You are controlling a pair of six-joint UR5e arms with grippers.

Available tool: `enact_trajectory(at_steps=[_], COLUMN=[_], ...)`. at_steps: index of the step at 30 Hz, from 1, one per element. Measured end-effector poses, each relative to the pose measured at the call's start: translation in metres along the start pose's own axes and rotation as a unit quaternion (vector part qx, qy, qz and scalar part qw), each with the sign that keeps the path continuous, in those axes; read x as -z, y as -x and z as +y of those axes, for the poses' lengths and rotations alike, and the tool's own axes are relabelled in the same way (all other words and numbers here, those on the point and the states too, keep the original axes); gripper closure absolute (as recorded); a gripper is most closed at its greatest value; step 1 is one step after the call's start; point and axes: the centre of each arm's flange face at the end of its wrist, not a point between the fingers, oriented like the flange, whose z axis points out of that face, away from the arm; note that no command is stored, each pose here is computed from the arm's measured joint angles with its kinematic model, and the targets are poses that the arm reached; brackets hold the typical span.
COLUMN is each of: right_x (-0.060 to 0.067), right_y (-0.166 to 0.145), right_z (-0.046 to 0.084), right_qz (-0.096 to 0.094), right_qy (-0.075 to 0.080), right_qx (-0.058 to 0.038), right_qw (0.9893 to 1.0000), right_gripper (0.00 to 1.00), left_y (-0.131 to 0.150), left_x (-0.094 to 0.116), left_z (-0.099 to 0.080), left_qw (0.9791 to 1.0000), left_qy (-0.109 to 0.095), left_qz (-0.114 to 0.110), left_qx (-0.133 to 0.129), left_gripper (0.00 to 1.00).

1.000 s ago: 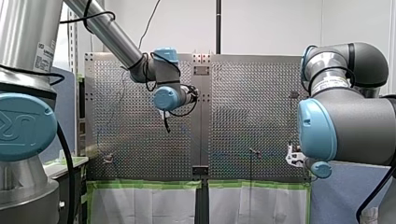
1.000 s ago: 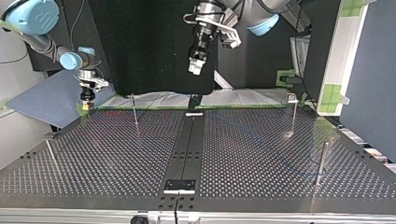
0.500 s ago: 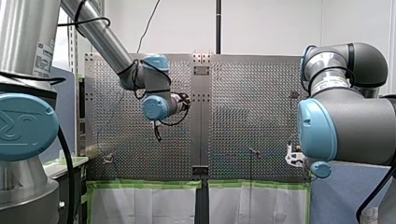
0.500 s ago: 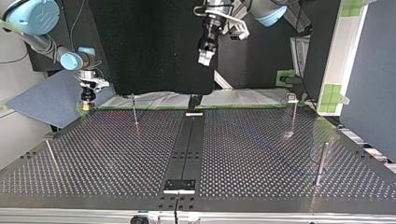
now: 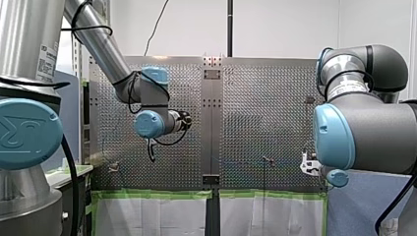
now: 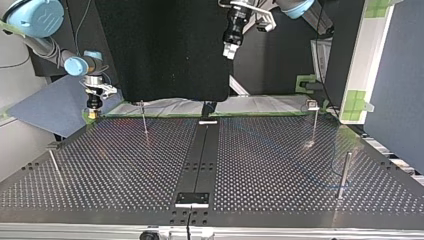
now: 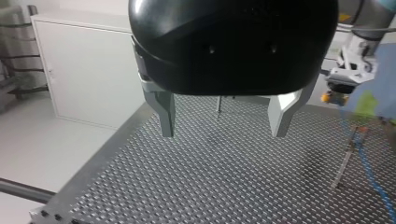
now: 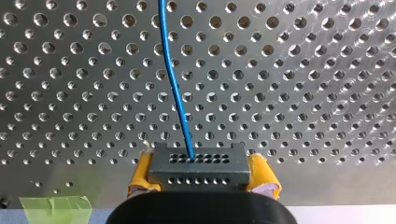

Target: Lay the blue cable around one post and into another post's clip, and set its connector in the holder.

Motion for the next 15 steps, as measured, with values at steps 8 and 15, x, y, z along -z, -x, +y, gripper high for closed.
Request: enact_trajectory(at_steps=[8, 15], right_x=[0.0, 0.0], right_y=[0.001, 0.001], right_z=[-0.003, -0.004], right_qz=[-0.001, -0.002], right_qy=[-0.002, -0.003], right_qx=[-0.0003, -0.0008], right_qw=[1.0, 1.0], right_gripper=[0.74, 0.74], left_y=[-0.015, -0.024], left_x=[0.023, 0.039], left_z=[0.018, 0.033], left_qw=[0.9998, 0.9998], left_qy=[0.007, 0.012], left_qz=[0.014, 0.014], left_qx=[-0.009, -0.009], left_gripper=[0.0, 0.0])
